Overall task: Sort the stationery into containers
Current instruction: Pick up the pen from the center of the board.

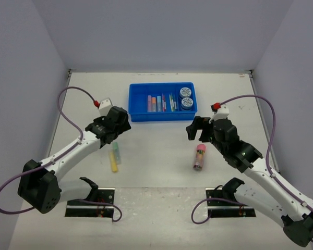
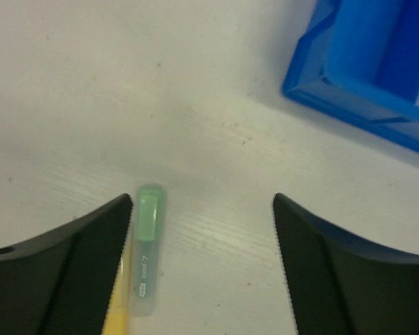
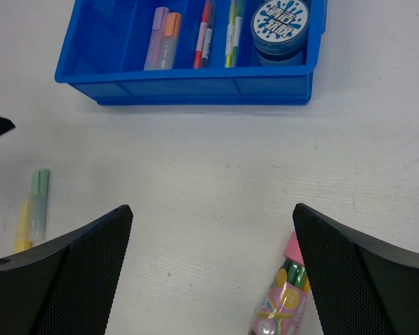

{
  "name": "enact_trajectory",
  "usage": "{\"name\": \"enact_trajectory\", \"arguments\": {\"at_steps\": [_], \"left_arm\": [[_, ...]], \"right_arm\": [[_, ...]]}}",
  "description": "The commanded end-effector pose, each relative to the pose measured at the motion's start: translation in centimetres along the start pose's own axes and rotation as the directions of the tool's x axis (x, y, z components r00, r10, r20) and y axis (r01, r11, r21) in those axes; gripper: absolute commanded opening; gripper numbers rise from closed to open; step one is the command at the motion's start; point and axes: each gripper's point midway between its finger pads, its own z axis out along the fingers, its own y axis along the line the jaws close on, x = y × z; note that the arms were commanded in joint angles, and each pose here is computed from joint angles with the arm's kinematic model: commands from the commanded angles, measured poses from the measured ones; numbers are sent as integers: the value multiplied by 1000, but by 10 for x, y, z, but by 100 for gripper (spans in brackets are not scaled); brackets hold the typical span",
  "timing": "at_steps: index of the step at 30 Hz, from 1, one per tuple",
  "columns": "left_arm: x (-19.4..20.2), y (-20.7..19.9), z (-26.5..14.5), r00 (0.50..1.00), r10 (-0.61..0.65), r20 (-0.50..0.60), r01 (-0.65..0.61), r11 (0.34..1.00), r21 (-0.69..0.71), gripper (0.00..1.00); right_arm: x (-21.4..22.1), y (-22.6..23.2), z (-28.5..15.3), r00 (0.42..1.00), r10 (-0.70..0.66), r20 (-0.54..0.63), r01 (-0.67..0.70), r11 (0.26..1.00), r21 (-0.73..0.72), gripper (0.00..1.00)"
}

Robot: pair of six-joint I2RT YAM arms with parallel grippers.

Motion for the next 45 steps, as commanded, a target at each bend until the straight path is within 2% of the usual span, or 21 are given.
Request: {"name": "enact_trajectory", "arguments": {"at_steps": [1, 3, 16, 22, 29, 31, 33, 35, 36, 39, 41, 45], "left_arm": [[27, 17, 11, 999, 1, -43, -2, 999, -33, 68], [36, 21, 16, 998, 4, -65, -8, 999, -52, 61], [81, 40, 43, 981, 78, -179, -103, 985, -135, 53], [94, 42, 47, 974, 92, -209, -118, 987, -112, 45], [109, 43, 50, 960, 112, -255, -141, 985, -97, 44], [115, 46, 52, 954, 126, -273, -157, 983, -94, 38], [120, 46, 53, 947, 136, -292, -167, 982, -84, 20], [122, 46, 52, 944, 138, -299, -169, 983, -78, 11], [120, 45, 51, 945, 138, -296, -167, 983, -75, 6], [100, 32, 43, 958, 129, -256, -144, 989, -43, 1], [90, 26, 37, 964, 126, -234, -134, 991, -18, 0], [45, -15, 12, 984, 134, -117, -116, 982, 148, 0]], "right_arm": [[-5, 4, 1, 1000, 3, 28, -2, 1000, -29, 99], [-5, 5, 1, 1000, 2, 25, -2, 1000, -30, 99], [-3, 5, 2, 1000, 0, 20, 1, 1000, -31, 99], [-3, 5, 2, 1000, 0, 19, 1, 999, -32, 99], [-2, 5, 3, 1000, -1, 13, 1, 999, -34, 99], [-2, 5, 3, 1000, 0, 14, 0, 999, -34, 99], [-1, 5, 3, 1000, 0, 14, 0, 999, -33, 99], [-2, 5, 3, 1000, 2, 17, -2, 1000, -31, 99], [-2, 5, 3, 1000, 1, 19, -1, 1000, -31, 99], [-2, 5, 4, 1000, 2, 15, -1, 1000, -29, 99], [-2, 5, 4, 1000, 1, 15, 0, 1000, -26, 99], [-4, 3, 4, 1000, 1, 22, -1, 1000, -19, 99]]}}
